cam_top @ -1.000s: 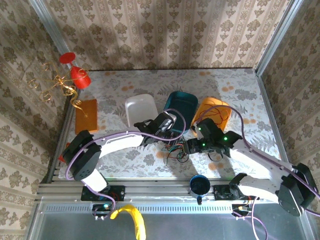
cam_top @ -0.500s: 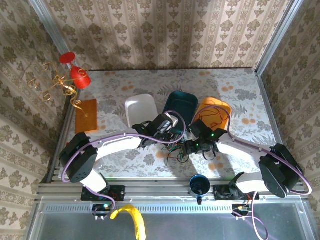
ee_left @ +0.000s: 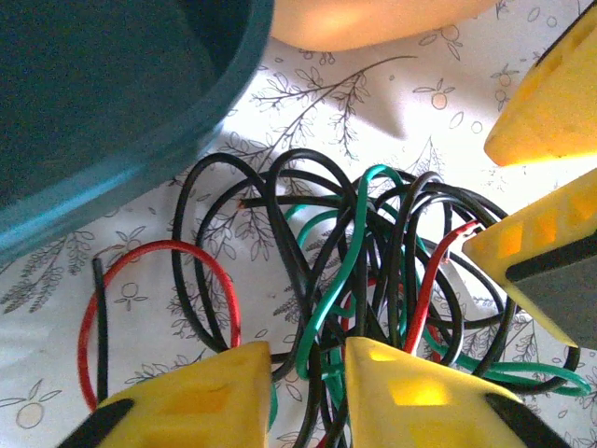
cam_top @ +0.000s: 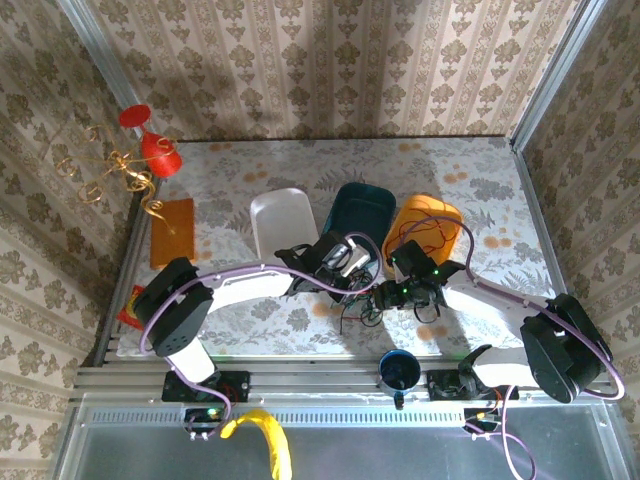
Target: Untangle the cables
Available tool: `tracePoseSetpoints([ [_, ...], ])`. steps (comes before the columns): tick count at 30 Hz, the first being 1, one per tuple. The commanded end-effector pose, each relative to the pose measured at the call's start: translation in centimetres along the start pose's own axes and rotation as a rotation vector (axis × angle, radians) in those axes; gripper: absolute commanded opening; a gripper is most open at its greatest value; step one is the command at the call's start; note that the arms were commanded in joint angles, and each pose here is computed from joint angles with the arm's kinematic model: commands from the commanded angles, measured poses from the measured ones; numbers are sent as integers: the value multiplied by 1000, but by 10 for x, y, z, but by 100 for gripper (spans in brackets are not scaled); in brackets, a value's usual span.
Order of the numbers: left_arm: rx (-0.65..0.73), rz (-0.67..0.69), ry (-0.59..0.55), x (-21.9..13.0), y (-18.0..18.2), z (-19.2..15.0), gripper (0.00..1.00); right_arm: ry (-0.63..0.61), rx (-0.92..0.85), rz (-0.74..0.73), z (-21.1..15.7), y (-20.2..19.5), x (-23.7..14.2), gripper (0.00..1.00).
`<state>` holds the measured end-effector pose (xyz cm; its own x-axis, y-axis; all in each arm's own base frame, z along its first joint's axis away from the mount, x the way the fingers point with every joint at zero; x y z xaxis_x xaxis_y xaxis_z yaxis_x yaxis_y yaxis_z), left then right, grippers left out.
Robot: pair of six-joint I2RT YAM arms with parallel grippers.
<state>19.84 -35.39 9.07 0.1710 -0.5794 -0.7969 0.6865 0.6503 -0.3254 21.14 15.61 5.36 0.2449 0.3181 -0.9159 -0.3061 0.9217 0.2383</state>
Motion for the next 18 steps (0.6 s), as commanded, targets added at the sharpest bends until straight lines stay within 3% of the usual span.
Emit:
tracePoseSetpoints([
  [1,55,-63,26,0,-14,3,24,-3,14,19,-2,1,-2,59],
  [18,77,-191,80,-12,-34,-13,30,-4,47,20,-3,-5,-2,58],
])
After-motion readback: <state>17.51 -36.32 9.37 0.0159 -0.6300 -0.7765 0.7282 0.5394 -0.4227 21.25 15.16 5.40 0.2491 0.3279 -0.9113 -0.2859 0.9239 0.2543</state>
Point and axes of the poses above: each hand's point on the last joint's axis, 136 mm out from that joint toward the fingers, its own x axis out along the fingers, its own y axis along the line the jaws close on, z = x × y, the point moved 2 cm from there along -x, back along the fingers, and after that the axes turned 10 degrees about -x, right-handed, at the moved point
